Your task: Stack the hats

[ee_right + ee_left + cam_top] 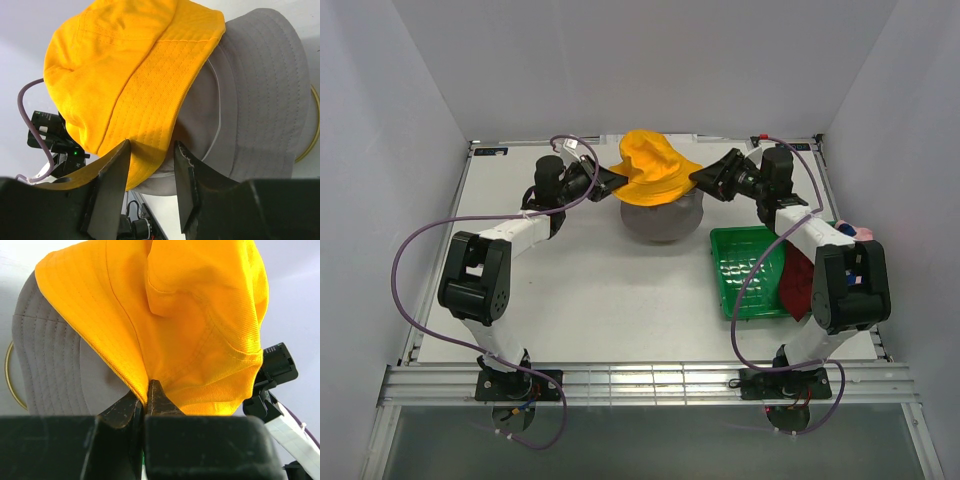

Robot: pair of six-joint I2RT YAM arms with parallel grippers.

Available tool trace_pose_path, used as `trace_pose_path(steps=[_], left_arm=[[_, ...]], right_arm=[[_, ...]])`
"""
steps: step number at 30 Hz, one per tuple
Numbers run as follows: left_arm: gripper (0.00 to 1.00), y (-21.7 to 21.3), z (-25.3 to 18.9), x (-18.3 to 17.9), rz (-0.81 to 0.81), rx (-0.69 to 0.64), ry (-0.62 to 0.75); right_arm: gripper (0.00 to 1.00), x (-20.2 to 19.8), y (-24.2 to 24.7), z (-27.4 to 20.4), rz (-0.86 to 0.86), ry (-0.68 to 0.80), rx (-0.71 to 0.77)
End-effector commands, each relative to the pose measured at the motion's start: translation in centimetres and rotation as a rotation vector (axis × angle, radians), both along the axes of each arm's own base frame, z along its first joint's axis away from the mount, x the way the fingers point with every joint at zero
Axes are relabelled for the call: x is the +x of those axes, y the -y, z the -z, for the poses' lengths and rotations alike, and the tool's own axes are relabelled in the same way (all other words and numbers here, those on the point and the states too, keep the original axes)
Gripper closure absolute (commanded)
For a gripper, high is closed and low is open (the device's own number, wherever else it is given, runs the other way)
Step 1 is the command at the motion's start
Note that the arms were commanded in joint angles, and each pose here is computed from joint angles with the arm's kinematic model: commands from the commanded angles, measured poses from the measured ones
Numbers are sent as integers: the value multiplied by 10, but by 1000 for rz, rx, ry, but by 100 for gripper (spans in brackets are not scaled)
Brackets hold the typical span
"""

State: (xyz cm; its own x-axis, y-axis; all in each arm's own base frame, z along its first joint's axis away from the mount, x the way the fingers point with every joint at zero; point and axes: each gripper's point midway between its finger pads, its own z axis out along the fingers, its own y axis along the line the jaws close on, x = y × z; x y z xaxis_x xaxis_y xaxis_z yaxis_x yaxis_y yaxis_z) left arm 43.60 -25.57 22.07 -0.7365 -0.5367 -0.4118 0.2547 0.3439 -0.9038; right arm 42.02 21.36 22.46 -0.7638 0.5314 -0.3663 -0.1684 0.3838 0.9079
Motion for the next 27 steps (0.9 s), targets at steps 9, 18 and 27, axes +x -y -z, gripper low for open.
trace_pose_path(steps=[9,18,27], left_arm=[[92,-1,-4,-11,28,20,26],[91,-4,0,-10,14,41,21],[86,-12,15,-5,-57,77,-25]], right_arm=[[78,3,-2,-15,-10,61,35],[92,-12,7,1,-10,49,-80],[92,-24,29,51,10,-64,-186]])
